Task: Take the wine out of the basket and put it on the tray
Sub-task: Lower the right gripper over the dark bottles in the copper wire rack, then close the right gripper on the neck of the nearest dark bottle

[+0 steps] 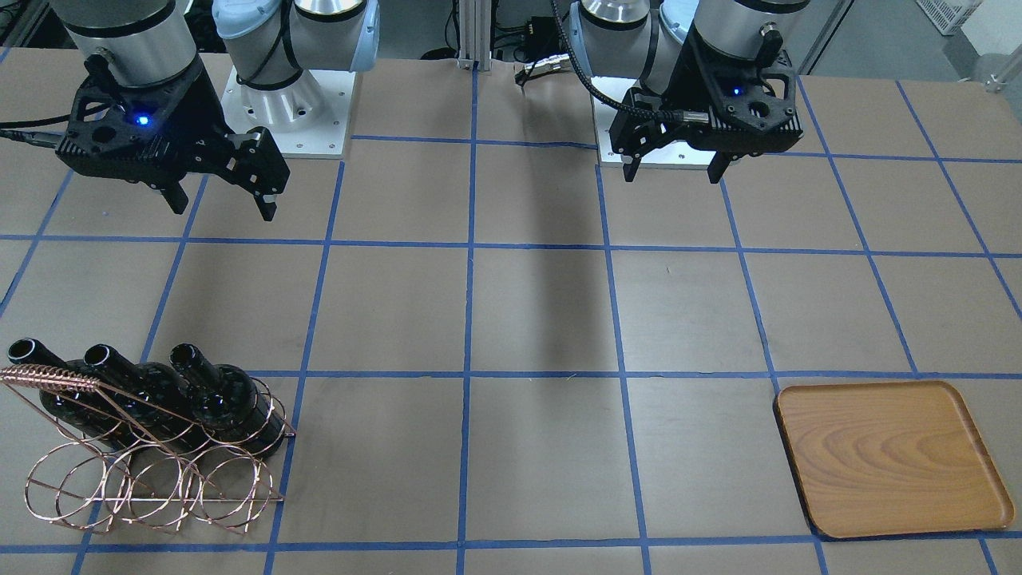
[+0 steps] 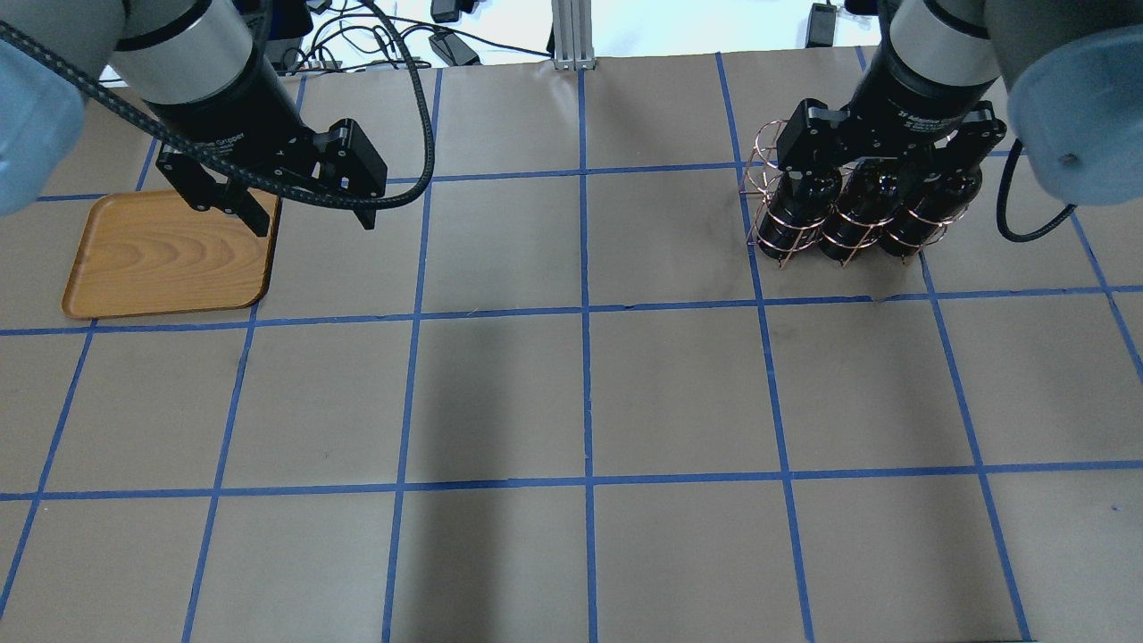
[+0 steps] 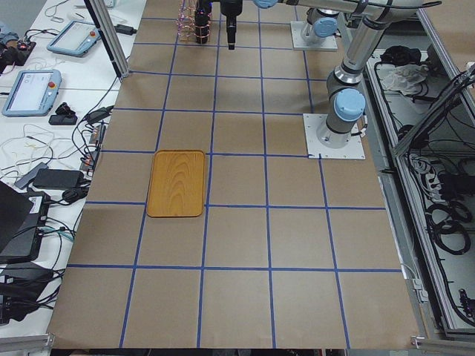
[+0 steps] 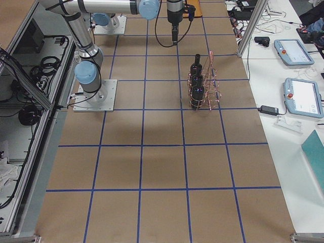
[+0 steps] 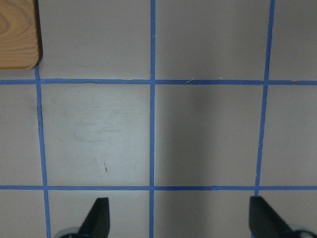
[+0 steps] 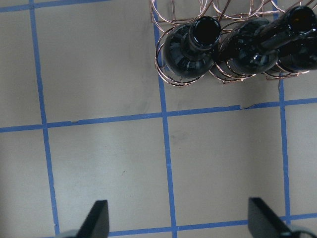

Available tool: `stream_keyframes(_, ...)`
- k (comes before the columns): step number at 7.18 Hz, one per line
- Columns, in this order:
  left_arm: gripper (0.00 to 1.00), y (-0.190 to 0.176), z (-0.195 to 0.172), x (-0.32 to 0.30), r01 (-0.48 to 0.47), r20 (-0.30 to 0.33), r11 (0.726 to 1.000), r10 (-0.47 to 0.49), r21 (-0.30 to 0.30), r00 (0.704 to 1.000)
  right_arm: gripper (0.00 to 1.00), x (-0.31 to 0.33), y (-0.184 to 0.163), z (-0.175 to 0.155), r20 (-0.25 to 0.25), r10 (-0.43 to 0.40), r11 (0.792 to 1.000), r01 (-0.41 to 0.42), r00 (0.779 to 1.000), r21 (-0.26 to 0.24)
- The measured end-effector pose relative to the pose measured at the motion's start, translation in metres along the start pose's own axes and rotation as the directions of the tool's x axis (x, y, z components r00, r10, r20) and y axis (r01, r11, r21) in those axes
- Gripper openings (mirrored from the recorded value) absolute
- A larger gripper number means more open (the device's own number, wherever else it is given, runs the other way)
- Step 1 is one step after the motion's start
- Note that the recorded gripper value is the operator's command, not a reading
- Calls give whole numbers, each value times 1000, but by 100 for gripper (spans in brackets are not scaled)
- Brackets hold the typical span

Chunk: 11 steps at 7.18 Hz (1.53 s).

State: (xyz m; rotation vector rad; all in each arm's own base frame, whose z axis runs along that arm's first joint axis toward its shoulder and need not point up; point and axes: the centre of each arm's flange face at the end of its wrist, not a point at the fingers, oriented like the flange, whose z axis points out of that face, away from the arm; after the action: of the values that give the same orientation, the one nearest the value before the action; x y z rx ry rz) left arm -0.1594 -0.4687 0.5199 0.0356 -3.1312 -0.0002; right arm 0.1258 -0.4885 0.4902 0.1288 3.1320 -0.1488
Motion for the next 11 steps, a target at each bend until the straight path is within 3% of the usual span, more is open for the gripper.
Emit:
stream_keyframes(5, 100, 1, -1, 0, -1, 0, 1000, 1, 2, 1000, 100, 4, -6, -3, 13, -37, 999, 36, 999, 31)
stream_keyframes(8, 100, 1, -1, 0, 0, 1, 1000, 0, 1, 1000, 99, 38, -29, 0, 1, -120, 991, 120, 993, 58)
stream_keyframes(11, 100, 2, 0, 0, 0, 0, 1000, 0, 0, 1000, 92, 93, -74, 28, -42, -252, 960, 255, 967, 111)
